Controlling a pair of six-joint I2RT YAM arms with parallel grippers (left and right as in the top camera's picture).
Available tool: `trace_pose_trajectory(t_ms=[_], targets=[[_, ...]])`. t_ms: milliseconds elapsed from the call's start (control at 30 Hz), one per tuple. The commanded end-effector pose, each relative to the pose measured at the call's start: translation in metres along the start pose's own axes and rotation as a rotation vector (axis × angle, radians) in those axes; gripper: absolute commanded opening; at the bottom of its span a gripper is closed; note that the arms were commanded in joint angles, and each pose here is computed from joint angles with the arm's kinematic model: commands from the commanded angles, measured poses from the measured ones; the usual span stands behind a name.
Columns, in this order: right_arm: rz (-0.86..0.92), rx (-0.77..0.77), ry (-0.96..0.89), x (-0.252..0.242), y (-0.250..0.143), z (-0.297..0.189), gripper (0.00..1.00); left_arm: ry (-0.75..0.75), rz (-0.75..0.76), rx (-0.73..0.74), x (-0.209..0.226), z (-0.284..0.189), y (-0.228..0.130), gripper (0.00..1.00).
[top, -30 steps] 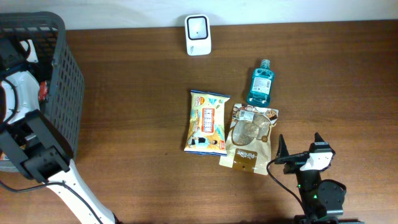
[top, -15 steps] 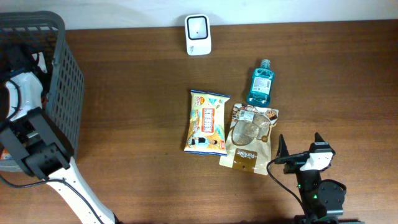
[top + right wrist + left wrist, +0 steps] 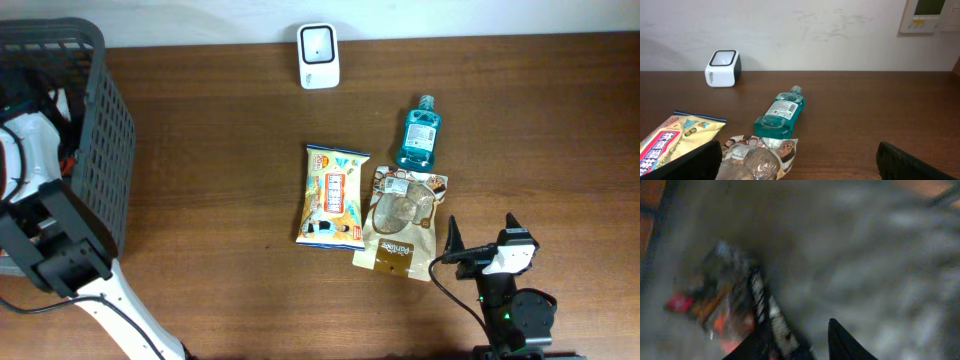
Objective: Scan the item barcode
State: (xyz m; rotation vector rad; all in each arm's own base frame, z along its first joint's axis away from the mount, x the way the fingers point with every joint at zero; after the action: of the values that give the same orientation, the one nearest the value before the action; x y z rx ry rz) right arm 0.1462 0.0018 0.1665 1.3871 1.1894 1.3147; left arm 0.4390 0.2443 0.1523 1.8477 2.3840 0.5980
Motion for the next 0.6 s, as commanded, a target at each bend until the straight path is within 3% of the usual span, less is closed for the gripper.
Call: trace_pose_trajectory(t_ms=[0, 100, 233, 300, 400, 567], targets=[[-0.006, 0.003, -0.004, 0.000, -0.003, 0.000, 0.98, 0.044, -0.186, 0.024, 0.023, -0.005, -0.012, 0.35], [-0.007, 0.003, -0.004, 0.000, -0.003, 0.000, 0.98, -0.041, -0.198, -0.018, 0.021, 0.002, -0.012, 0.41], [-0.006, 0.003, -0.004, 0.000, -0.003, 0.000, 0.98, -0.111, -0.199, -0.031, 0.016, 0.003, -0.010, 0.32], [-0.007, 0.003, -0.004, 0.000, -0.003, 0.000, 0.98, -0.112, -0.213, -0.010, 0.015, 0.003, -0.013, 0.32], [-0.007, 0.003, -0.004, 0.000, -0.003, 0.000, 0.98, -0.074, -0.217, -0.010, 0.021, -0.007, -0.014, 0.39], [-0.007, 0.003, -0.004, 0.000, -0.003, 0.000, 0.98, -0.013, -0.233, -0.120, 0.037, -0.061, -0.005, 0.38]])
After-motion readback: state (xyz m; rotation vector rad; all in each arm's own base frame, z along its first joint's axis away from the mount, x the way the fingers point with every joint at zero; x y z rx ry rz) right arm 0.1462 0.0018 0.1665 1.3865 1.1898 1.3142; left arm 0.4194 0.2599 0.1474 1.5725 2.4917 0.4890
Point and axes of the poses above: each gripper's point midway between its finger pads, its own z axis out along the fingers, its own x axis along the line the jaws close on, y = z × x, the point moved 10 cm from there along -z, back along the fingers, and after that the axes turned 9 degrees about z, right-handed, at the moved point
